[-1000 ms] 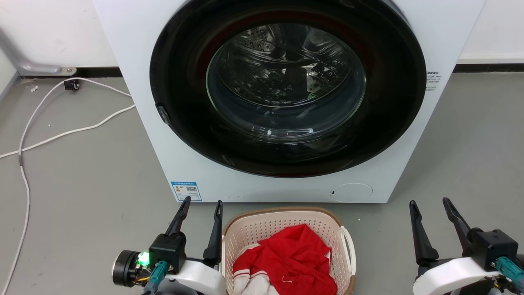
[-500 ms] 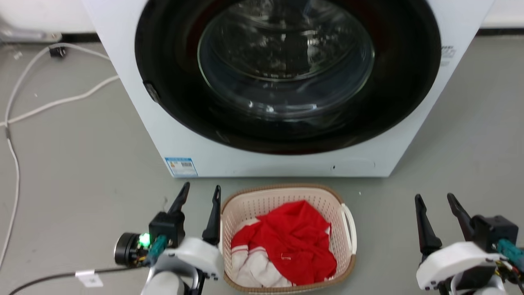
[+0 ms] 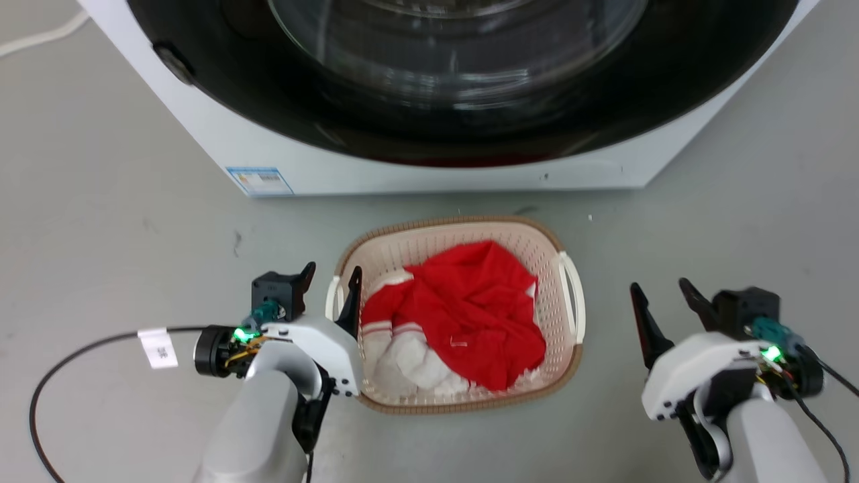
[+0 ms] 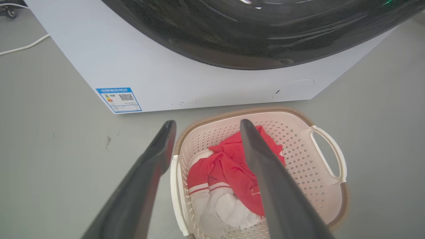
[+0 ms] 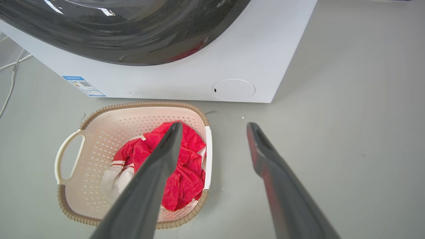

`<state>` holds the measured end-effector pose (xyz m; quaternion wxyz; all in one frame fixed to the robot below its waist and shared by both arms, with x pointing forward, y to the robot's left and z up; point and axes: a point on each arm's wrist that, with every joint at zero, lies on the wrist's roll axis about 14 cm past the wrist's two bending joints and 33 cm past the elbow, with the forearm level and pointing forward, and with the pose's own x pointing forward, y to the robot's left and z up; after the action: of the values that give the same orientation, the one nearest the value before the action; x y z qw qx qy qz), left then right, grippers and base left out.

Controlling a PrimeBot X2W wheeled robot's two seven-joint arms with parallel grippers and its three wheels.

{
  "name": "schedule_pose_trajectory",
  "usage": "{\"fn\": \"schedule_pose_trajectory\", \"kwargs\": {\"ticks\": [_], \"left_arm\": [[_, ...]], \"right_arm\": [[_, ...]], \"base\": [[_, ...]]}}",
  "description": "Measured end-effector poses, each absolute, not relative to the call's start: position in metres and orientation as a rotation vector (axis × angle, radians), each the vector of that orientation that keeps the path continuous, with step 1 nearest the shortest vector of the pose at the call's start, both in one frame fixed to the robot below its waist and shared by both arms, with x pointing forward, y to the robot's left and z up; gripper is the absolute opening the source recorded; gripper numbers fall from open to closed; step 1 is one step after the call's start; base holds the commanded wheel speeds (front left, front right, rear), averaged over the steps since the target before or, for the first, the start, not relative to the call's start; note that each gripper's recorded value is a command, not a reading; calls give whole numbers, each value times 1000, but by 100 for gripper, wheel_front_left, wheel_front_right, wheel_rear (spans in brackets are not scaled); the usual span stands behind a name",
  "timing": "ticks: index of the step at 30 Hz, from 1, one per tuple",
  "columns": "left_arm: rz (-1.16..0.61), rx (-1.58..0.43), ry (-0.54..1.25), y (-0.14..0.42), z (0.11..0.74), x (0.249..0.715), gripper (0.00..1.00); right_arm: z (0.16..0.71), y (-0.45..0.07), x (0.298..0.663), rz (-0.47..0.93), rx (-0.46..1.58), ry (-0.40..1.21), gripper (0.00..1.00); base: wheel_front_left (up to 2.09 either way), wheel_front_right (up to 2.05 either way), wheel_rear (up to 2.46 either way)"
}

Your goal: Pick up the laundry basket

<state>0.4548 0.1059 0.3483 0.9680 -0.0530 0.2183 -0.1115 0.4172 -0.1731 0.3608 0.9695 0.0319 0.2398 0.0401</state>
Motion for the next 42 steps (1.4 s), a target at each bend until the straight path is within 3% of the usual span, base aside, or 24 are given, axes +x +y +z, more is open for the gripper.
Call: {"fn": "schedule_pose_trajectory", "kwargs": {"ticks": [18,26,42], "left_arm": [[-242,-100,941,118,208,446,100],[-269,-89,1048,116,181,461,100],[-262,-74,1253,138,134,442,100]], "right_arm": [[240,-161,431,163,79,871,100],[205,-159,433,189,54,1000,100],[166,-146,430,227,53,1167,100]], "base": [[0,0,0],[0,0,0],[0,0,0]]}}
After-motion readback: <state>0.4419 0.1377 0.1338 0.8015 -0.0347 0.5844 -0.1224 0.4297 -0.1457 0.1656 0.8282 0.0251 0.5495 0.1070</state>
